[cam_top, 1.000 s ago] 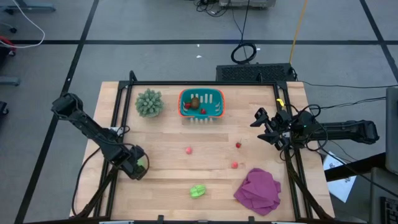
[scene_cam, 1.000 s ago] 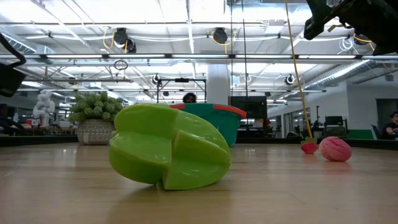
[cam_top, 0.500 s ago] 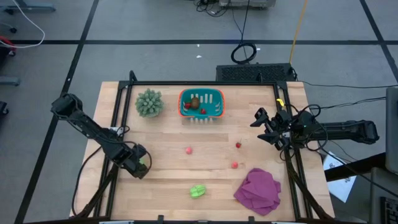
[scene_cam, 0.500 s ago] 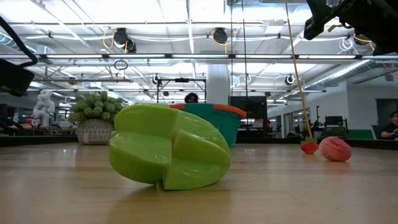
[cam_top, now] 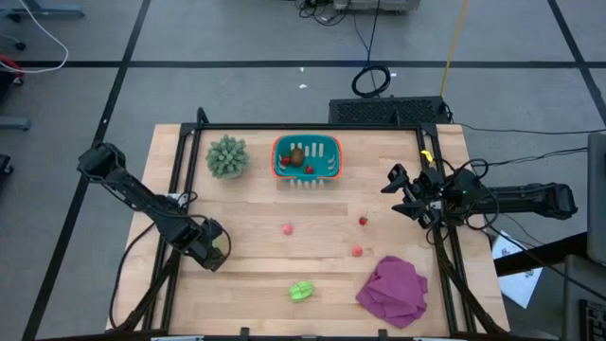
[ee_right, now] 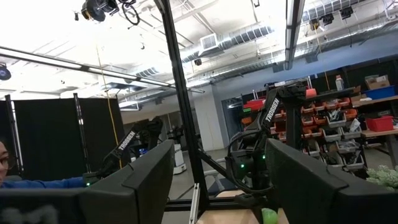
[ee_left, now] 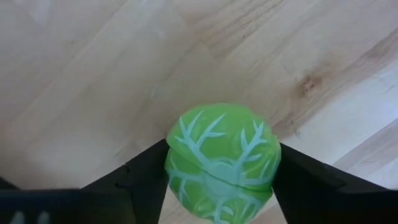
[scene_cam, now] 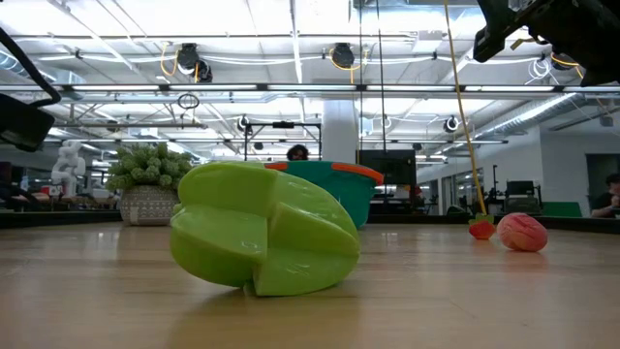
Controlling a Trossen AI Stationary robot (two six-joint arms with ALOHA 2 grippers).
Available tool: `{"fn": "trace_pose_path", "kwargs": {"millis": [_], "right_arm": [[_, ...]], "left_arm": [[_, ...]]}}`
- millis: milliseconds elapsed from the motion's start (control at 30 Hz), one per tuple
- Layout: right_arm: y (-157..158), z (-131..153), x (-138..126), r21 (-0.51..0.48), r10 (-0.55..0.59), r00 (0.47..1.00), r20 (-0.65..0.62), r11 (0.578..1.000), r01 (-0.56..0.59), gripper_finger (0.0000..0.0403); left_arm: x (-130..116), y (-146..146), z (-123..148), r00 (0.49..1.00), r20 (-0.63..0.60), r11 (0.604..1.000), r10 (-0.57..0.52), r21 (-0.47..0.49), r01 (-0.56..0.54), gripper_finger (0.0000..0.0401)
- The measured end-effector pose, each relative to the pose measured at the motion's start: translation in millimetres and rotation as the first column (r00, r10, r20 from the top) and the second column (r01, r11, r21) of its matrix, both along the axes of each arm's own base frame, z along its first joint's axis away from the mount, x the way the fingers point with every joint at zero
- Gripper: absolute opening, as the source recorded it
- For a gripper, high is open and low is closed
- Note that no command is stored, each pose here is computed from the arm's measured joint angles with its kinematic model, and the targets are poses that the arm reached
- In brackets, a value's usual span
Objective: Pick and placing Produce into tupperware
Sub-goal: Put the green cabbage into the blue basket
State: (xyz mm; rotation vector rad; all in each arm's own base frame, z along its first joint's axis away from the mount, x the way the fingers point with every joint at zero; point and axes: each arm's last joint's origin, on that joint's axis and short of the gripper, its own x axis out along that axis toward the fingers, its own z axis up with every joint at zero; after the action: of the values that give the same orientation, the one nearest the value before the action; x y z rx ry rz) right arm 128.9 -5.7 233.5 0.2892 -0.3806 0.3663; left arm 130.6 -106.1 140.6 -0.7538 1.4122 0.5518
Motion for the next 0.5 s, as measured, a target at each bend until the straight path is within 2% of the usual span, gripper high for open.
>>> {"fn": "trace_pose_path", "kwargs": {"millis": [233, 500], "right_arm": [[0.0, 0.0, 0.0, 0.0, 0.0, 1.0, 0.0, 1.0, 0.0, 0.0242], [0.0, -0.3, 0.1, 0.0, 0.0, 1.0, -0.003, 1.0, 0.0, 0.0242]], "left_arm": [[0.6, -0.6, 3.9, 1.0, 0.017, 1.0, 0.003, -0.02, -0.002, 0.0212], [13.2, -5.9, 27.7, 0.995, 0.103, 0.999, 0.01, -0.044, -0.006, 0.0223]]}}
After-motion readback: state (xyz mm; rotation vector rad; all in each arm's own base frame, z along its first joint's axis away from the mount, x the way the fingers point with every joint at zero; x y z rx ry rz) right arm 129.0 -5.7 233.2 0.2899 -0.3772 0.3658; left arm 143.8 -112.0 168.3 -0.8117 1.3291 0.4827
